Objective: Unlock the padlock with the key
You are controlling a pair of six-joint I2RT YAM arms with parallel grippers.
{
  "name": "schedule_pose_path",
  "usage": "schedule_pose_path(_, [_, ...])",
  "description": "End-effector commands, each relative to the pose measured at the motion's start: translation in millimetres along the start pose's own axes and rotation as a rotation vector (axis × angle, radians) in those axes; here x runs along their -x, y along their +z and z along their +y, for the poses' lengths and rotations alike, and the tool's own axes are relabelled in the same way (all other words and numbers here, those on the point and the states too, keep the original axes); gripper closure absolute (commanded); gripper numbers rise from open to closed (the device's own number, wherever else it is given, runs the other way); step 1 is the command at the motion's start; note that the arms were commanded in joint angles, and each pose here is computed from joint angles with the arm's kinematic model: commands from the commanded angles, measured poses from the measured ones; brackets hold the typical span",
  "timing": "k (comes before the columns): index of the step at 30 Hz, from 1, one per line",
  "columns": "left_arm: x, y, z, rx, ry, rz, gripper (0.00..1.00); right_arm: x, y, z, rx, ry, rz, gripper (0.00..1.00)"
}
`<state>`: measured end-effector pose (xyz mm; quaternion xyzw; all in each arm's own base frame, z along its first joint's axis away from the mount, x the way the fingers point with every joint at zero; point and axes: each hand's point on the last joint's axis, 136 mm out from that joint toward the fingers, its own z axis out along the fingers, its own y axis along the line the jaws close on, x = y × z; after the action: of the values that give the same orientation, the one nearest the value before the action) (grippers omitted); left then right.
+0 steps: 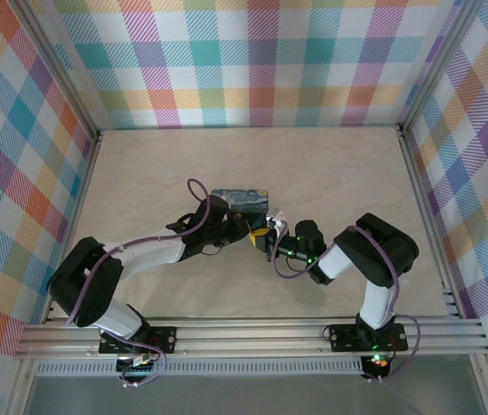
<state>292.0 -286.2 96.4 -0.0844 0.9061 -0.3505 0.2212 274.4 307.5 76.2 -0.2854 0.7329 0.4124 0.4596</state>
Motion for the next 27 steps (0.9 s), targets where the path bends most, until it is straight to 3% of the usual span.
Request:
schedule_pose_path(1, [-24, -2, -24, -0.093, 0.033, 0.114, 0.83, 63, 5, 14, 0.044, -0.127, -0.192, 1.0])
schedule_pose_path(10, [-25, -3, -25, -0.099, 0.033, 0.115, 0.83, 52, 9, 4, 0.032, -0.139, -0.181, 1.0])
schedule_pose_path(20, [-26, 4, -22, -0.095, 0.029, 0.12, 0.83, 67, 7, 16, 0.084, -0.111, -0.199, 1.0])
schedule_pose_path(27, [-22, 10, -19, -0.079, 0.038, 0.097, 0.83, 48, 2, 9, 0.047, -0.068, -0.166, 1.0])
